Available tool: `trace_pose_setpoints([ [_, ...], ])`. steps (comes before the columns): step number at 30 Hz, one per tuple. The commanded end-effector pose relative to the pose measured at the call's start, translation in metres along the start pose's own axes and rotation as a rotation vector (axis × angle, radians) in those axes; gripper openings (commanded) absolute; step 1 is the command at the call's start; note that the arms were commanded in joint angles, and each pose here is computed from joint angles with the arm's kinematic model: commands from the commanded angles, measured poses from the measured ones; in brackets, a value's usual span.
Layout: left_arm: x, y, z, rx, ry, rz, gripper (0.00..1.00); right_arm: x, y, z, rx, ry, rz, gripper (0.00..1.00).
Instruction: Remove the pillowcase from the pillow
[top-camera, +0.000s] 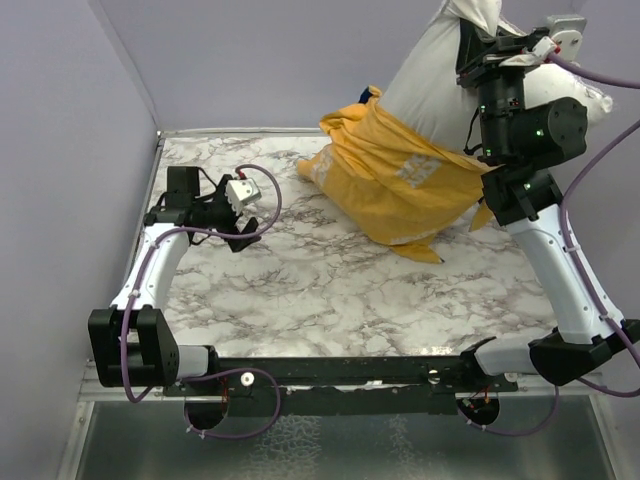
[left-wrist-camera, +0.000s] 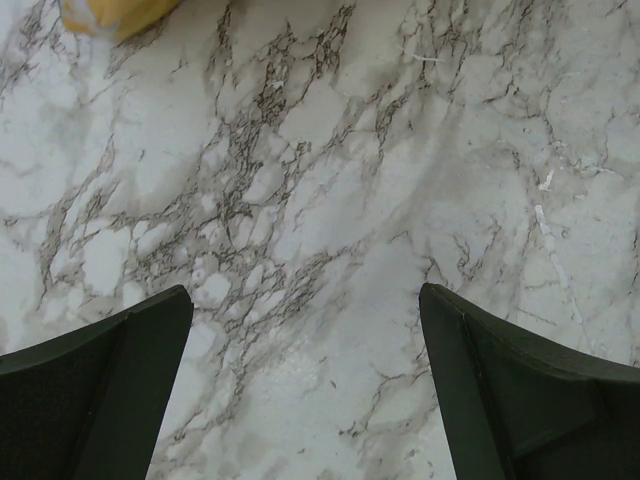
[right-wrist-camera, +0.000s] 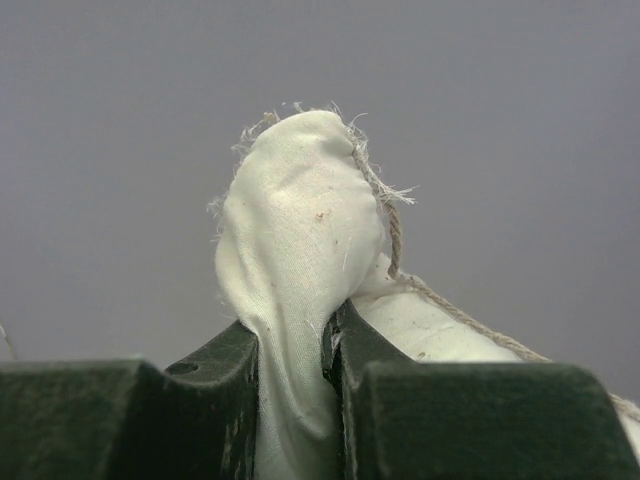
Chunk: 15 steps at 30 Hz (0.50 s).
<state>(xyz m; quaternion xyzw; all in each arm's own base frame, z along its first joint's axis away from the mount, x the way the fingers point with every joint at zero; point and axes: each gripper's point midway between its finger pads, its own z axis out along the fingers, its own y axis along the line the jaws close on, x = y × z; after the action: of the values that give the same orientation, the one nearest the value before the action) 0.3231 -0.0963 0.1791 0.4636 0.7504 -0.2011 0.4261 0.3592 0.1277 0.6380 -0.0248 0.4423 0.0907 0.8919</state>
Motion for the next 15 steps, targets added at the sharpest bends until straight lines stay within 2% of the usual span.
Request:
trace_pose_setpoints([
  [1, -0.023, -0.001, 0.015, -0.019, -0.12, 0.054, 0.99, -0.105, 0.004, -0.001, -0.074, -0.295, 0.27, 0.01],
  [7, -0.027, 0.031, 0.013, -0.124, -0.135, 0.077, 0.99, -0.121, 0.014, 0.0, -0.142, -0.326, 0.373, 0.01],
  [12, -0.034, 0.078, -0.016, -0.281, -0.206, 0.065, 0.99, -0.129, 0.021, -0.001, -0.19, -0.33, 0.44, 0.01],
  [15, -0.028, 0.09, -0.032, -0.29, -0.209, 0.062, 0.99, -0.133, 0.024, -0.001, -0.205, -0.334, 0.486, 0.01],
])
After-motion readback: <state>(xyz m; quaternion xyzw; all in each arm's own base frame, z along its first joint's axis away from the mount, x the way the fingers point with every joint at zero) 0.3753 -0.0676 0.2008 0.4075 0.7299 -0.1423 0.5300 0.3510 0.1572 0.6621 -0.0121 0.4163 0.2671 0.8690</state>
